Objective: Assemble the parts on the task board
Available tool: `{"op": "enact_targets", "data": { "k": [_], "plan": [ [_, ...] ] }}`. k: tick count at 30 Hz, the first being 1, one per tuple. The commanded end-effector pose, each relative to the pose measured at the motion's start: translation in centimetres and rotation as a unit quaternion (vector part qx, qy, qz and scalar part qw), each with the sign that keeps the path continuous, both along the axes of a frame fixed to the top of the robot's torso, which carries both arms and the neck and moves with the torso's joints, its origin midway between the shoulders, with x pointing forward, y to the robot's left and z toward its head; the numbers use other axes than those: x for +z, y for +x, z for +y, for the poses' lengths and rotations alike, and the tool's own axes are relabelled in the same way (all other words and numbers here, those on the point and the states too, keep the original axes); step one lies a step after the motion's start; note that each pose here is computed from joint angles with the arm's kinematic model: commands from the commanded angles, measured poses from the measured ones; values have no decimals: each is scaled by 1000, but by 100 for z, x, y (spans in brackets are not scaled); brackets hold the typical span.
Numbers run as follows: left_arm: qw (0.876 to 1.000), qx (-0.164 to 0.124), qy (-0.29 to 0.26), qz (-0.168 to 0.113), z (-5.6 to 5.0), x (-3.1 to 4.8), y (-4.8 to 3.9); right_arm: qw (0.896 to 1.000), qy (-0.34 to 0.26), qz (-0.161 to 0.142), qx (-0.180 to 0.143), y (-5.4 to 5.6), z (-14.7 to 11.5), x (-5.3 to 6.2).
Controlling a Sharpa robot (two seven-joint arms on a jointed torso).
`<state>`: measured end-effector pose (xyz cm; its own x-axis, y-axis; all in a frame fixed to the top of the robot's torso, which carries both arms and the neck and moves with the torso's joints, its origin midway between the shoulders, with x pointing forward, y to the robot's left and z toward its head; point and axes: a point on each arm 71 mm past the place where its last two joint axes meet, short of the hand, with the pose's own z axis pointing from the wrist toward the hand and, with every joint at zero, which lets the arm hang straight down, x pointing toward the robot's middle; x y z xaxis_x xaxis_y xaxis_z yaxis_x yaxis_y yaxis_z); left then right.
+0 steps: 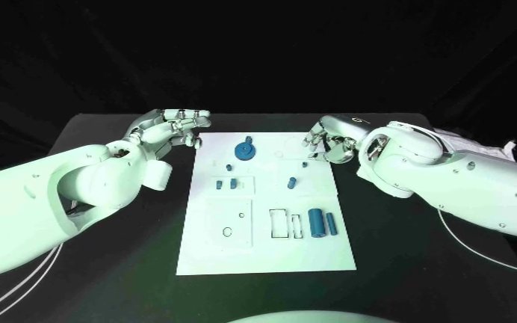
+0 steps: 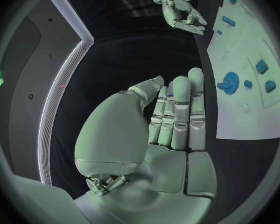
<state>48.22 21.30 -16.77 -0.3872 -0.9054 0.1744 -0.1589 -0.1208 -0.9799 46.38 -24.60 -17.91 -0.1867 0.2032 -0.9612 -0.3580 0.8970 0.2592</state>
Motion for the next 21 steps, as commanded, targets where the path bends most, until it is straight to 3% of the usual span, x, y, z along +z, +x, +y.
{"op": "enact_targets", "data": {
  "k": [1,8,21],
  "plan": [
    [998,15,-61,1,22,30,-48,995,-99,-22,-9,14,21,-33],
    [998,14,-63,-4,52,28,-90,993,-113,-19,-5,31,115,-82],
    [998,14,-66,0,37,-12,-116,992,-126,14,12,40,217,-247]
  ]
}}
